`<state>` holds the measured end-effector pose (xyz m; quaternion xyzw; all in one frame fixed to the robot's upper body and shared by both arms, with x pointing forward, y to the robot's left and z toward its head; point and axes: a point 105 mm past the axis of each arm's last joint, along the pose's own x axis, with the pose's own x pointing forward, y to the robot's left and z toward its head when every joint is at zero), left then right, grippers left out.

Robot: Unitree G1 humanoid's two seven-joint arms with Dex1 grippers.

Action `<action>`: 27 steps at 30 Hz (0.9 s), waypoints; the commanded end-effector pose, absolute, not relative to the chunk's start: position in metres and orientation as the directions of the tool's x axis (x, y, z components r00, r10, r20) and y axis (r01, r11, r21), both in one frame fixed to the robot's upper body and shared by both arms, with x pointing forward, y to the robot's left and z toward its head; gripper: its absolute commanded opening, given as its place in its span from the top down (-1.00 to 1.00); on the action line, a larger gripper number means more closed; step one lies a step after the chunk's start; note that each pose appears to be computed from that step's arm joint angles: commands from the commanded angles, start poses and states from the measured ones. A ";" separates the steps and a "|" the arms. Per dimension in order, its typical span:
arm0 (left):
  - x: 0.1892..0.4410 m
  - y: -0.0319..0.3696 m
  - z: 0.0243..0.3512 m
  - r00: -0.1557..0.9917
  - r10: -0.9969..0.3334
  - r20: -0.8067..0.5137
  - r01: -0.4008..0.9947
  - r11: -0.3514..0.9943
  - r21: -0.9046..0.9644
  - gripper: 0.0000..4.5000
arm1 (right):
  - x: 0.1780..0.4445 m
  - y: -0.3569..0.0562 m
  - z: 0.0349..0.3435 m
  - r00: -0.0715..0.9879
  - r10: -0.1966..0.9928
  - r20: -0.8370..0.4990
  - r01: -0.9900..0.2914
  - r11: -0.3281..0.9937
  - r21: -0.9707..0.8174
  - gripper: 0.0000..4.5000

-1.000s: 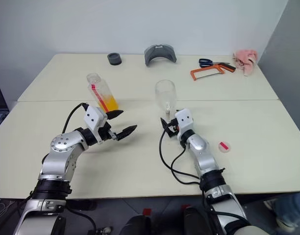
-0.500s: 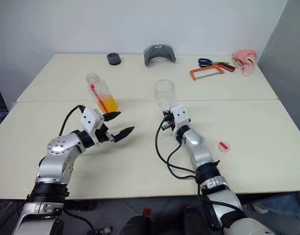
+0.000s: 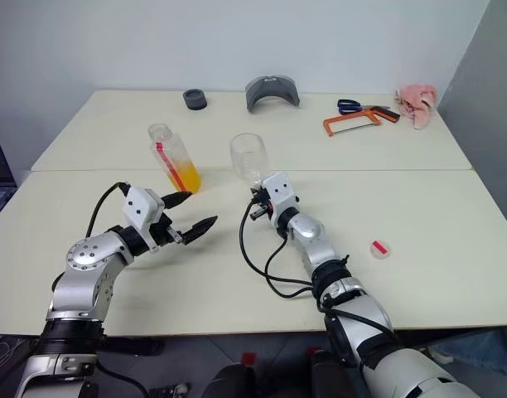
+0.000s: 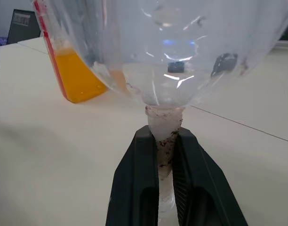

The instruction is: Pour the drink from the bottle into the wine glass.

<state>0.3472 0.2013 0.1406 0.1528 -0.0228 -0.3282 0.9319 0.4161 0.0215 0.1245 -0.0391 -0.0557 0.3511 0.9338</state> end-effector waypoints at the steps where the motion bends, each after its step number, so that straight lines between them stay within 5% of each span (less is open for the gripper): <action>1: 0.346 0.202 0.158 0.788 -0.616 -0.009 0.583 0.740 0.335 -1.00 | 0.417 0.023 0.139 0.730 0.671 0.129 -0.659 0.742 -0.126 0.51; 11: 0.347 0.197 0.157 0.784 -0.620 0.008 0.588 0.747 0.311 -1.00 | 0.409 0.016 0.135 0.697 0.706 0.125 -0.694 0.709 -0.128 -0.99; 17: 0.348 0.208 0.145 0.845 -0.535 0.009 0.511 0.813 0.277 -1.00 | 0.386 -0.014 0.126 0.682 0.726 0.086 -0.708 0.685 -0.174 -0.99; 27: 0.363 0.238 0.136 0.959 -0.278 0.055 0.261 0.942 0.211 -1.00 | 0.287 -0.037 0.161 0.548 0.836 0.039 -0.812 0.542 -0.214 -0.99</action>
